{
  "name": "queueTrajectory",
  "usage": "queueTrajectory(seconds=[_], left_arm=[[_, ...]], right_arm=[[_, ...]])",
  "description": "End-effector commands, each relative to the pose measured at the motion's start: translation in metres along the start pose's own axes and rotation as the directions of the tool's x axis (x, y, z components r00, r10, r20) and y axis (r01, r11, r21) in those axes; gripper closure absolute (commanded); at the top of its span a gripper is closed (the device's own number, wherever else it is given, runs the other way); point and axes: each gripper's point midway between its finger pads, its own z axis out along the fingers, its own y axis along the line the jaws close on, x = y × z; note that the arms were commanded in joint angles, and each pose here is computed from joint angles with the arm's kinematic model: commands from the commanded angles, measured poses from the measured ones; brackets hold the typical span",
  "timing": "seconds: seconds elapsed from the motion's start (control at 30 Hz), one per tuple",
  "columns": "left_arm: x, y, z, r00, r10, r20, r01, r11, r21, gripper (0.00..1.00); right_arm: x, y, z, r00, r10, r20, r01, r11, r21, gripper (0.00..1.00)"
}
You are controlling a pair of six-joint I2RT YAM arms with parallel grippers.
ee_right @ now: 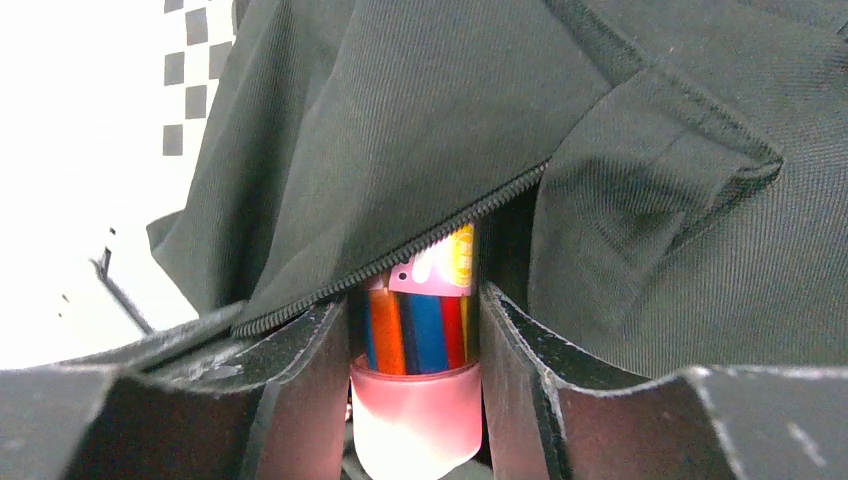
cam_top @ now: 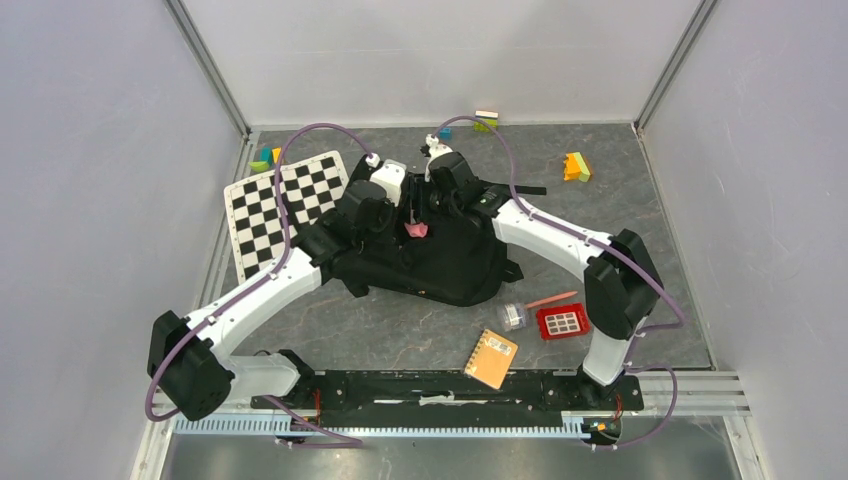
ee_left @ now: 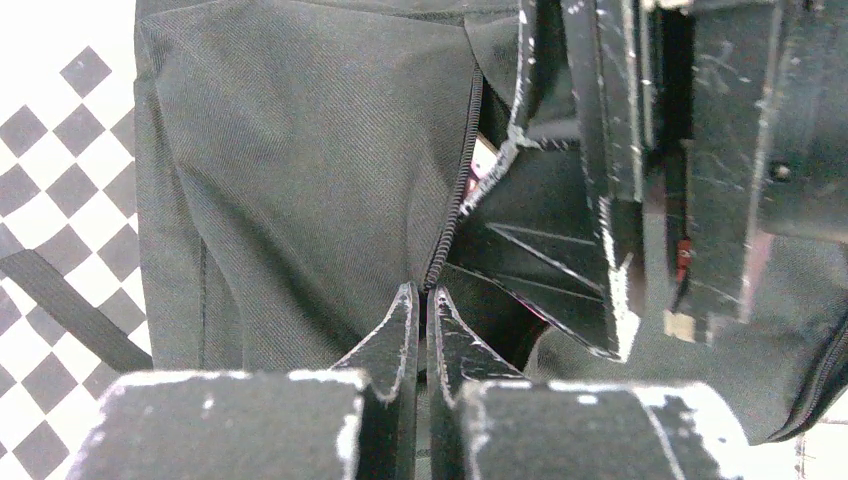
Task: Pack the student bag
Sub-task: Place the stationery in the student bag.
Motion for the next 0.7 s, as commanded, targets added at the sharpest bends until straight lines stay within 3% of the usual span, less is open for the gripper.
queueTrajectory(seconds=[0.0,0.2,0.5,0.57,0.67], left_arm=[[-0.02,-0.005,-0.011,0.996,-0.06,0.071,0.057,0.998,0.035,0.98],[-0.019,-0.003,-0.01,0.996,-0.056,0.07,0.054,0.998,0.024,0.98],[-0.016,-0.007,-0.007,0.997,-0.06,0.053,0.058,0.998,0.04,0.98],[-0.016,-0.008,-0.006,0.997,-0.06,0.054,0.058,0.997,0.044,0.98],[-0.016,-0.007,-0.005,0.997,-0.057,0.048,0.055,0.998,0.039,0.98]], right_arm=[[-0.073,0.021,0.001,0.962,0.1,0.255,-0.091,0.995,-0.046,1.0],[-0.088,0.023,0.017,0.918,0.157,0.365,-0.126,0.986,-0.105,1.0],[-0.07,0.045,0.038,0.877,0.176,0.447,-0.119,0.981,-0.153,1.0],[-0.064,0.051,0.041,0.875,0.171,0.453,-0.112,0.982,-0.154,0.94],[-0.057,0.049,0.041,0.876,0.16,0.455,-0.108,0.984,-0.14,0.75]])
